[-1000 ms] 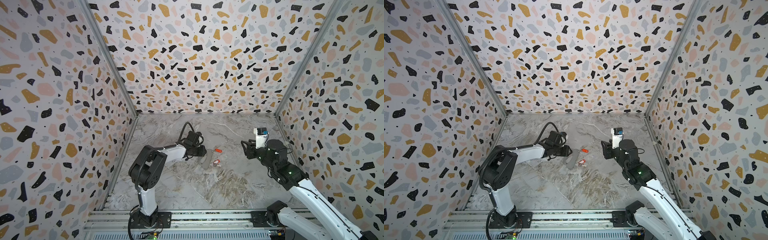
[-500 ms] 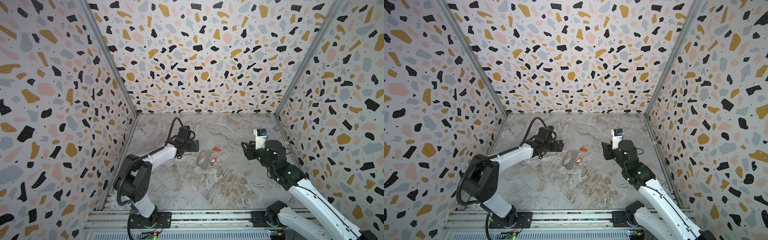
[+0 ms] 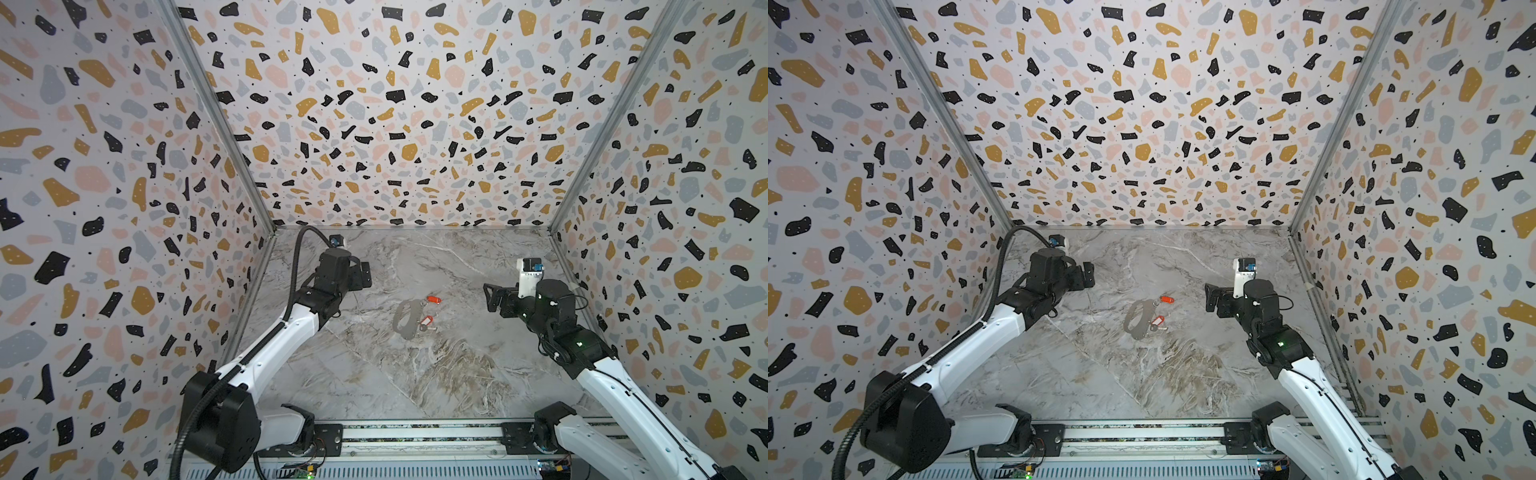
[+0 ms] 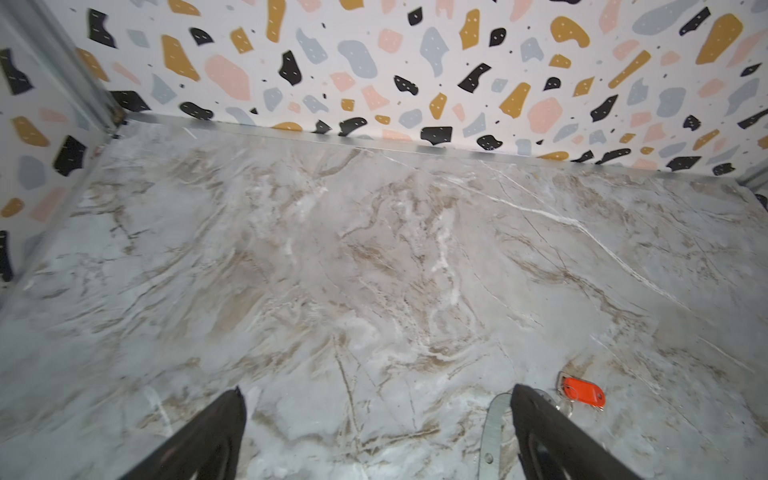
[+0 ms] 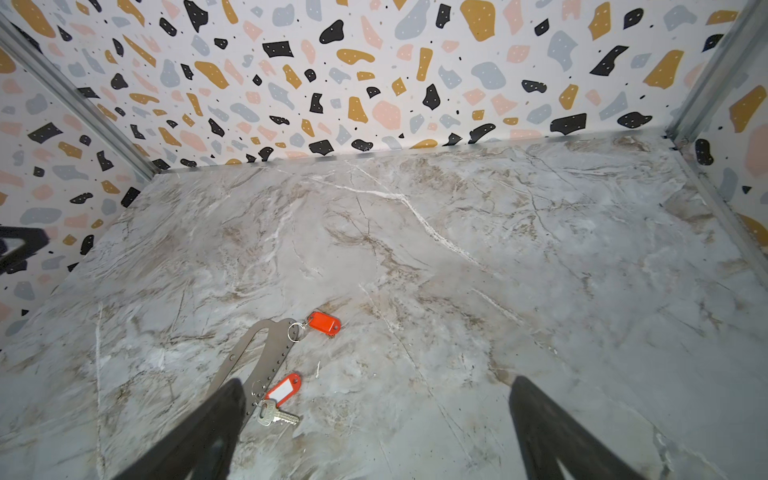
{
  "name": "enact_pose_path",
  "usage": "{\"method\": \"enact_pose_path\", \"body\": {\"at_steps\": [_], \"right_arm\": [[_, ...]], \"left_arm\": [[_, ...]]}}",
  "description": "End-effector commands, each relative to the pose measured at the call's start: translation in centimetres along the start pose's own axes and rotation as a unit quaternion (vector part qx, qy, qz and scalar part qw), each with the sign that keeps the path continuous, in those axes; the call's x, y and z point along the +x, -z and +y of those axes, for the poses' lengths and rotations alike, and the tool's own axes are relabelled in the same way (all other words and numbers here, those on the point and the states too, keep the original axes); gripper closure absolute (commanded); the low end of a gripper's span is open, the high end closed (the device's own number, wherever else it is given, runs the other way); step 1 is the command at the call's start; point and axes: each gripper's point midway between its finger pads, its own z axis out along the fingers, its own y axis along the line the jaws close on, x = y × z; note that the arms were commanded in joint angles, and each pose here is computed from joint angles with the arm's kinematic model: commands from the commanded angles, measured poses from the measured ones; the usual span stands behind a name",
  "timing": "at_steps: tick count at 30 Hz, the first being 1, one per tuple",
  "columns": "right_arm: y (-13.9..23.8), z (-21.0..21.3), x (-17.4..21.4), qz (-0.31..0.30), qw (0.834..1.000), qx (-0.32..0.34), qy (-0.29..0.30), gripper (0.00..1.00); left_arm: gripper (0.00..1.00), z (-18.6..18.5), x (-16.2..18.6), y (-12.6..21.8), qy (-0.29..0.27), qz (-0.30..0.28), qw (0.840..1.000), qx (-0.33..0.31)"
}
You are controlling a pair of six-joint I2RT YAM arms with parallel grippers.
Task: Put the keys on the keyring
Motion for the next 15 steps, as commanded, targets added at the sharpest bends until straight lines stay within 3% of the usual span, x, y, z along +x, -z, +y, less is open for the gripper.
{"method": "enact_pose_path", "body": {"at_steps": [1,8,15], "right_arm": [[0.4,-0.9,0.1,-0.002,1.0,0.015,-0.005,0.01],[0.3,-4.0,1.0,-0.035,0.995,0.084,-0.041,0.01],[-0.2,-7.5,1.9,-0.078,0.985,0.154,-0.022,0.01]], "left_arm": [[0.0,3.0,-2.0,1.9,0.007,-0.063,0.996,-0.056],[0.0,9.7,-1.5,5.0,0.046,-0.176,0.969,-0.166],[0.0,15.1,1.4,5.0,0.05,-0.19,0.947,-0.254]]}}
